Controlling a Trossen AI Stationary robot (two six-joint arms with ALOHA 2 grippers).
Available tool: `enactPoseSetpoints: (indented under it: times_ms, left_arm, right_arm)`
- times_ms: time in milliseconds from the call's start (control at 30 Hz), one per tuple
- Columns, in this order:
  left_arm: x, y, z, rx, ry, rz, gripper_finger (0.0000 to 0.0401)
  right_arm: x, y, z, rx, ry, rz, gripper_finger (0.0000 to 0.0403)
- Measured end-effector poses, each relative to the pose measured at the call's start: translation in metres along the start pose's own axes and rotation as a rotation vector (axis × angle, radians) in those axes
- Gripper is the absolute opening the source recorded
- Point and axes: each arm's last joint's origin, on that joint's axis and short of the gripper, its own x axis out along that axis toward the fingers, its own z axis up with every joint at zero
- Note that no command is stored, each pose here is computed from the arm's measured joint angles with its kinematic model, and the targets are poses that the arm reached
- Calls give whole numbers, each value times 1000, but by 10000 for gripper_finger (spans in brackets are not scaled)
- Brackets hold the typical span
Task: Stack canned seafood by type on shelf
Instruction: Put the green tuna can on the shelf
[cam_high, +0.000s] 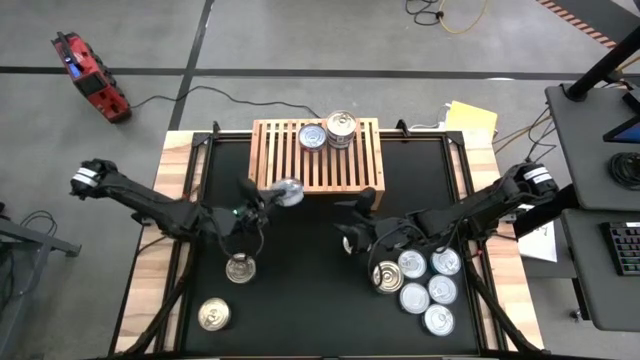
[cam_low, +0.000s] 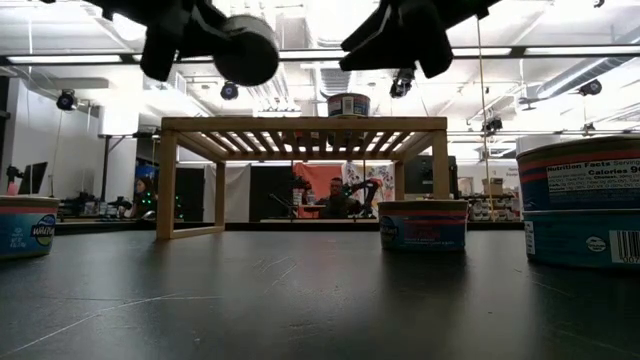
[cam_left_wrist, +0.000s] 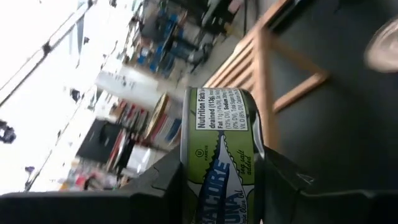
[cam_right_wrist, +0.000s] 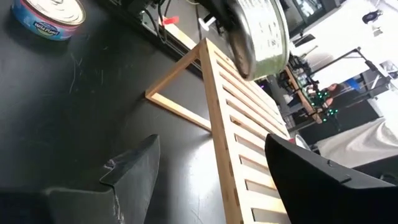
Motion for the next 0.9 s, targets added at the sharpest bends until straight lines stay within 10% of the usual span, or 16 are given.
enactPoseSetpoints:
  times_ms: [900]
  left_arm:
    - [52,80,-69,71,223,-99,124]
  right_arm:
    - [-2,-1,-1,44,16,8,250]
